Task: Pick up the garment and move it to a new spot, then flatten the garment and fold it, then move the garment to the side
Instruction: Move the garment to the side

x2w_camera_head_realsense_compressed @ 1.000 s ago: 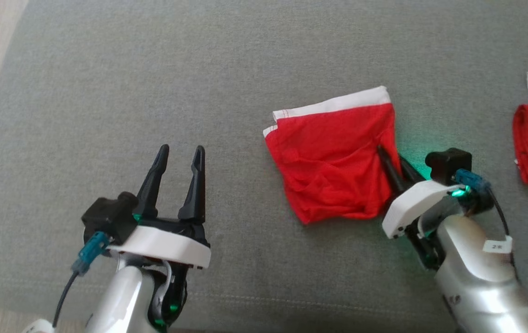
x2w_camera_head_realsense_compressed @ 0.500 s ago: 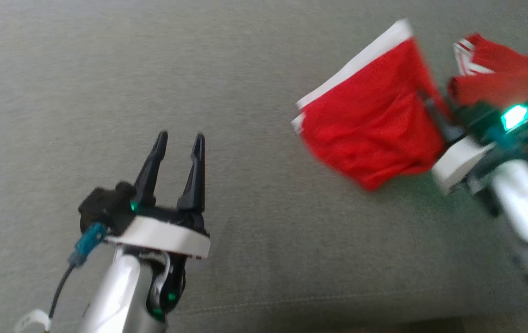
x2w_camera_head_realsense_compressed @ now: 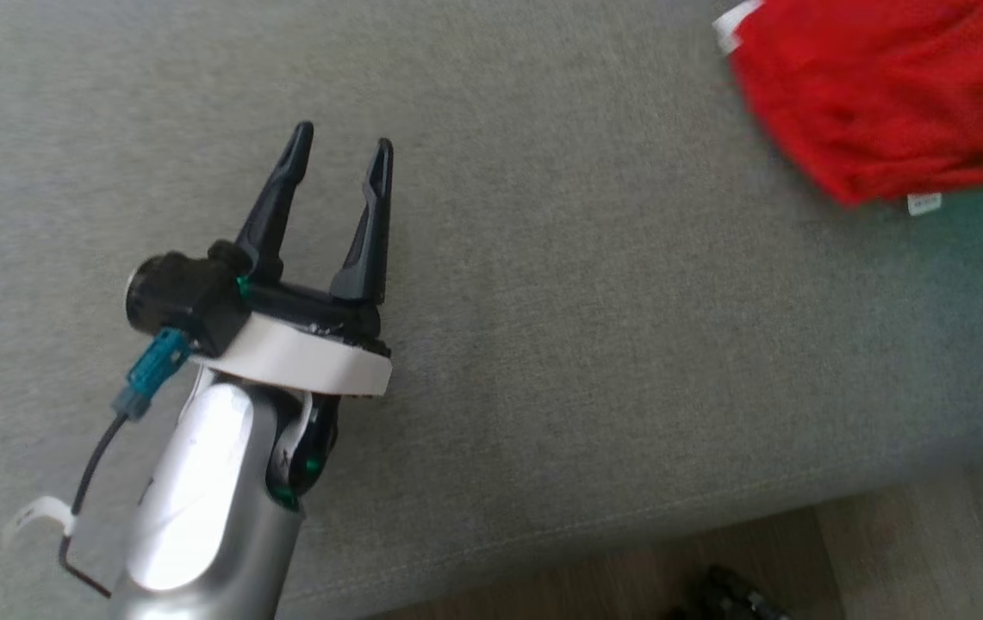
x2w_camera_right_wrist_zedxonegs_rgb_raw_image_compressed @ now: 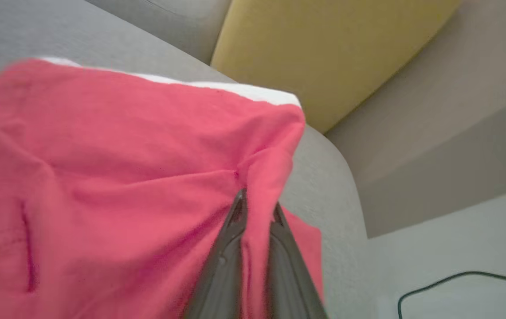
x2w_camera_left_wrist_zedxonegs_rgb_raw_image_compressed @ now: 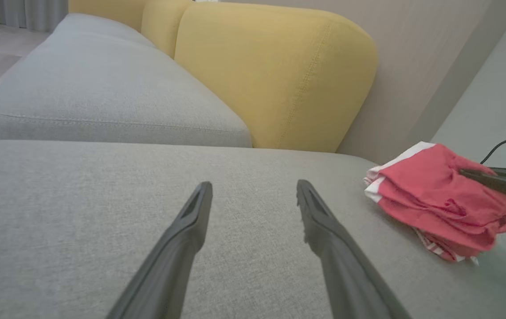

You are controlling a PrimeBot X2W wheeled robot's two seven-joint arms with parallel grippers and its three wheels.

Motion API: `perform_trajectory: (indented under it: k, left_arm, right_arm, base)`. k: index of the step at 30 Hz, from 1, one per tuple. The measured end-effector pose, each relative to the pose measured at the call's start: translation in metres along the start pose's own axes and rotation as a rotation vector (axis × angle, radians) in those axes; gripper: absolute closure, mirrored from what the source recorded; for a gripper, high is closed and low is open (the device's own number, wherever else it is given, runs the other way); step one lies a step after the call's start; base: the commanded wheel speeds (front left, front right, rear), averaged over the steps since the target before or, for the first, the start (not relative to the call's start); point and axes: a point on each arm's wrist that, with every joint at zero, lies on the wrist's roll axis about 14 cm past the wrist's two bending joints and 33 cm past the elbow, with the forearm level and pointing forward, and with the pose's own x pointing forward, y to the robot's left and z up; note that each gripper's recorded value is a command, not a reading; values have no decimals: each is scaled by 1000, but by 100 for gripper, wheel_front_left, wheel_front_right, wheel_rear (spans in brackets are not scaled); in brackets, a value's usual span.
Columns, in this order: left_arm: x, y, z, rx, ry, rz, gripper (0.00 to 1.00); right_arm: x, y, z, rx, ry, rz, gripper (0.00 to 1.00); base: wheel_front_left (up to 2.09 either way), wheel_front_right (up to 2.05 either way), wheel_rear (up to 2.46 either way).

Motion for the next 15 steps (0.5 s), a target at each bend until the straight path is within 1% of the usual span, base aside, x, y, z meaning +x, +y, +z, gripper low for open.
perform_trajectory:
  k: [3,4,5,7,10,11,12,13,15]
  left_arm:
    - [8,1,-14,-10,20,-16,0]
    - [10,2,-18,-14,26,-17,0]
    - [12,3,-22,-19,31,-17,0]
    - [13,3,-29,-25,44,-22,0]
    - [14,4,-36,-33,56,-23,0]
    - [14,4,-35,-33,55,-22,0]
    - [14,4,-35,-32,54,-22,0]
    - [14,4,-34,-30,54,-22,0]
    - [12,4,-33,-26,56,-20,0]
  right_arm:
    - [1,-19,-22,36,71,-56,100]
    - [1,-22,-26,81,79,-75,100]
    - [2,-23,-31,96,93,-81,100]
    - [3,-22,-37,85,114,-81,100]
    - [4,-24,-36,115,105,-102,100]
    - [5,-25,-34,126,96,-109,80]
    - [5,-26,-31,138,87,-114,27]
    - [5,-27,-29,148,79,-120,0]
    - [4,-28,-25,158,64,-127,0]
  base:
    - [0,0,0]
    - [0,0,0]
    - [0,0,0]
    - [0,0,0]
    - [0,0,0]
    - [0,0,0]
    - [0,0,0]
    - [0,0,0]
    - [0,0,0]
